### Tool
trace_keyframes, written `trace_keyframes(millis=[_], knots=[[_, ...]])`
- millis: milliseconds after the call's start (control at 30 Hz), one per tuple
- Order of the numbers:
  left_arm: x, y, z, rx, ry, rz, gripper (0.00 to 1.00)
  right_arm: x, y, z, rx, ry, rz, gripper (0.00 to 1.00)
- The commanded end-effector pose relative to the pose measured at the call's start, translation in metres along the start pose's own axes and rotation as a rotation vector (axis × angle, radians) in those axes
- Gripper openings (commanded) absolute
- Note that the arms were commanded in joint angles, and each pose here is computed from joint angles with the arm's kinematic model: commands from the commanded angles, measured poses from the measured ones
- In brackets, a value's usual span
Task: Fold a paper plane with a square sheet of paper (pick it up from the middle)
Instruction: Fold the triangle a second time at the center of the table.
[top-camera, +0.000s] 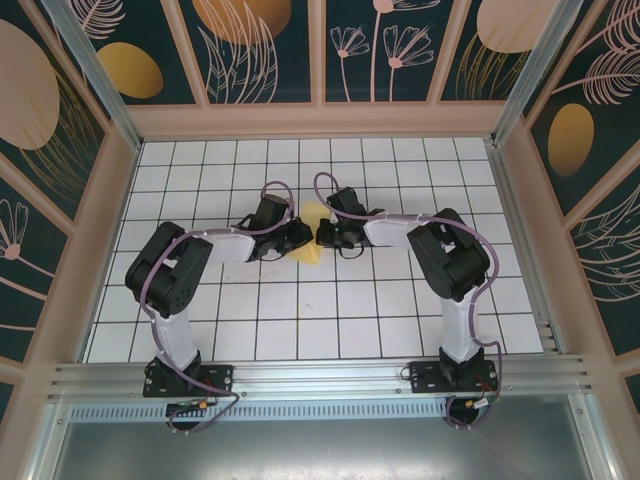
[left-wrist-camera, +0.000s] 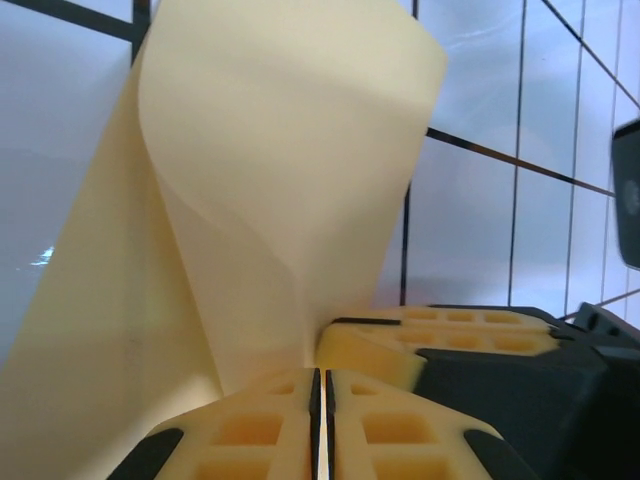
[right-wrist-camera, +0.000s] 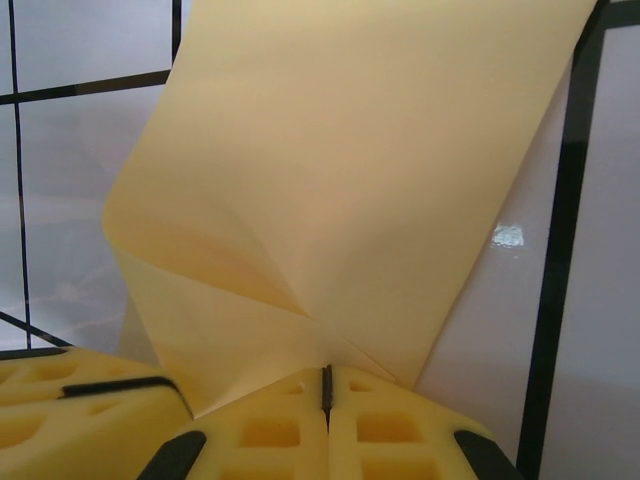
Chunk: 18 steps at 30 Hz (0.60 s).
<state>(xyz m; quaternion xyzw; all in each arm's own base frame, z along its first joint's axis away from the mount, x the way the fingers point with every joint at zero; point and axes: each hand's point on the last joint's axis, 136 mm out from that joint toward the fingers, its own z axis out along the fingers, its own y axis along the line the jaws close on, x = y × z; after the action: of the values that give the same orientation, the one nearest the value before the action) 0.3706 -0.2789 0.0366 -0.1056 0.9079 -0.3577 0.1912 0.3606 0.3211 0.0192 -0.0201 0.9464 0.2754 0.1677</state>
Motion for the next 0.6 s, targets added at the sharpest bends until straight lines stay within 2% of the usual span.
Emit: trace_keyframes(millis=[0, 300, 467, 567], knots=[[-0.004, 0.013, 0.006, -0.066, -0.016, -0.008, 0.13, 0.026, -0.033, 0.019, 0.093, 0.091, 0.014, 0.07], [-0.008, 0.038, 0.008, -0.198, -0.04, -0.035, 0.11, 0.03, -0.049, 0.022, 0.173, 0.109, 0.007, 0.07], [0.003, 0.053, 0.004, -0.223, -0.039, -0.085, 0.11, 0.034, -0.053, 0.025, 0.181, 0.118, 0.01, 0.07], [0.0, 0.04, 0.001, -0.178, -0.041, -0.07, 0.12, 0.034, -0.053, 0.025, 0.18, 0.119, 0.005, 0.07]])
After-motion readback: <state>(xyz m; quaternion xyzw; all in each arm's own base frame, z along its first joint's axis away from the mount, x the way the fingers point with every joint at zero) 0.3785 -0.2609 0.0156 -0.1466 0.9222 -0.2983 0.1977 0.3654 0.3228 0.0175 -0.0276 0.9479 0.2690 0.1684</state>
